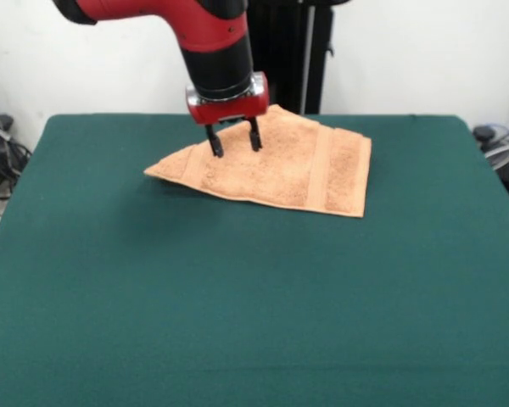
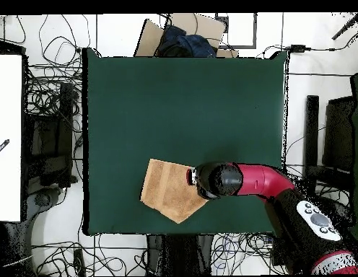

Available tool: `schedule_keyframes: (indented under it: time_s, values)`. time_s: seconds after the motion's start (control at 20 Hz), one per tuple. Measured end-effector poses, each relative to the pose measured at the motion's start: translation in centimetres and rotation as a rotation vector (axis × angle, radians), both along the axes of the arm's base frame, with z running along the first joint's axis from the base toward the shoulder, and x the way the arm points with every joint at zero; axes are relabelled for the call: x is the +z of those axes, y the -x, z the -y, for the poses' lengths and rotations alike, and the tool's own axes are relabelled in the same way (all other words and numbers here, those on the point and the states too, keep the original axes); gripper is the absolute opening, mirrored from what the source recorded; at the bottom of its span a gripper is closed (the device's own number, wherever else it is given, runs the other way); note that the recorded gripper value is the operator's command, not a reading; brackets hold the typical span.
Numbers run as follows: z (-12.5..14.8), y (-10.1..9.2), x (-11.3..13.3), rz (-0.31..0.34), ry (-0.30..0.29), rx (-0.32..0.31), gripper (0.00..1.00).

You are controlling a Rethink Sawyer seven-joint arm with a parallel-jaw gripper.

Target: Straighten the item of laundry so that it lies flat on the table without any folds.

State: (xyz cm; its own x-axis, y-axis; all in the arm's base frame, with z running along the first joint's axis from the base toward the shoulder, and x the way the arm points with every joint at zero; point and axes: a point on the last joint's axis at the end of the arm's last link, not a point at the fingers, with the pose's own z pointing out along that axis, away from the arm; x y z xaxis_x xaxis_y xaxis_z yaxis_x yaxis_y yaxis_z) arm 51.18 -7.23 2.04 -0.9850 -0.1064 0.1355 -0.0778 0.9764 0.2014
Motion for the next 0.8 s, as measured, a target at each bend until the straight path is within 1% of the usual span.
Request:
schedule_keyframes:
  time_s: [0.25,0.45,0.6,0.65,0.8]
  values:
    - [-0.15,0.25,-0.33,-0.005,-0.003,0.004,1.0]
    - [-0.21,0.27,-0.42,0.002,0.002,0.008,1.0]
    - [-0.49,0.24,-0.65,0.023,0.013,0.024,1.0]
    - [-0.71,0.11,-0.81,0.046,0.021,0.037,1.0]
    - [-0.99,-0.13,-1.02,0.083,0.032,0.051,1.0]
